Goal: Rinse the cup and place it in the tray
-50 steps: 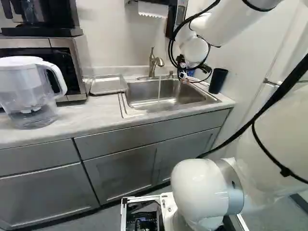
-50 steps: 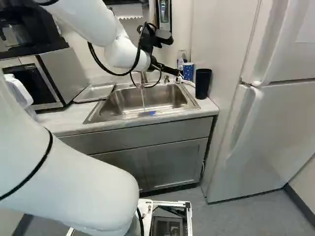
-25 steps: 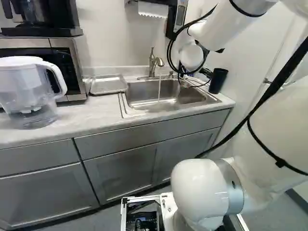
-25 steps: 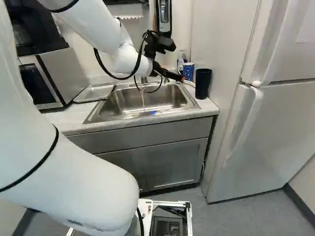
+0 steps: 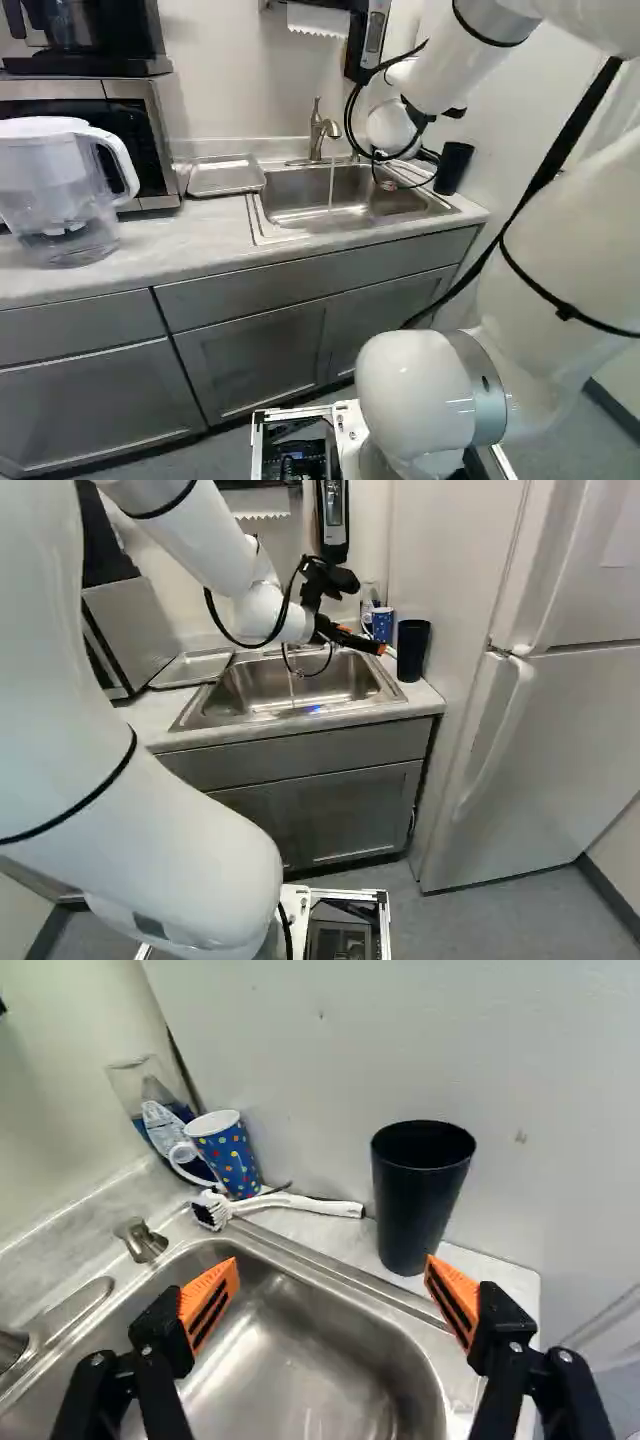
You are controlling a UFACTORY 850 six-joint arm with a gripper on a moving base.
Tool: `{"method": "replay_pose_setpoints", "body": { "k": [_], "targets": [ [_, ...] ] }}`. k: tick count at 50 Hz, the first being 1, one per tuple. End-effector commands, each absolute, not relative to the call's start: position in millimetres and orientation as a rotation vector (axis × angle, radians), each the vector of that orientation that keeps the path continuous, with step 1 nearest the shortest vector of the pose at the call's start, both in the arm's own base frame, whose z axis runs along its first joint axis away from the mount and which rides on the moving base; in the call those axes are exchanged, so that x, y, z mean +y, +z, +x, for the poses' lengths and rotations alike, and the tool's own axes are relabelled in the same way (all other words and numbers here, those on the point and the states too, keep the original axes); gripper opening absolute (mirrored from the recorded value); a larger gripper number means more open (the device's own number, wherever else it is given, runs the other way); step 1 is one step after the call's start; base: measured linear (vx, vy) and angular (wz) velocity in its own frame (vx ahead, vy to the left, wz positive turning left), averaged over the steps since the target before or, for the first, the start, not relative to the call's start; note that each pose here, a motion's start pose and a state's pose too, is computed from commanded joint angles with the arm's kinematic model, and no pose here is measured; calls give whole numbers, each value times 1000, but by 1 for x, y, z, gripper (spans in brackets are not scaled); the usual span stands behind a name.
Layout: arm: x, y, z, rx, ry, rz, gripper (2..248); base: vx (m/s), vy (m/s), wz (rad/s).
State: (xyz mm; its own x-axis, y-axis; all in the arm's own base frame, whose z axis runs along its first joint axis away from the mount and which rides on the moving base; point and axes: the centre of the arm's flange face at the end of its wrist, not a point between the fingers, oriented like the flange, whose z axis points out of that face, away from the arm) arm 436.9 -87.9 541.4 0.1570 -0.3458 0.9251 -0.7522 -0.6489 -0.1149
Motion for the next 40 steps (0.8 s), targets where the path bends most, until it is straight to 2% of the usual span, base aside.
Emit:
{"method": "replay_pose_setpoints", "body": {
  "k": [40],
  "targets": [
    [-103,534,432,-1220,1392,1799,247,0,0,0]
  ]
}}
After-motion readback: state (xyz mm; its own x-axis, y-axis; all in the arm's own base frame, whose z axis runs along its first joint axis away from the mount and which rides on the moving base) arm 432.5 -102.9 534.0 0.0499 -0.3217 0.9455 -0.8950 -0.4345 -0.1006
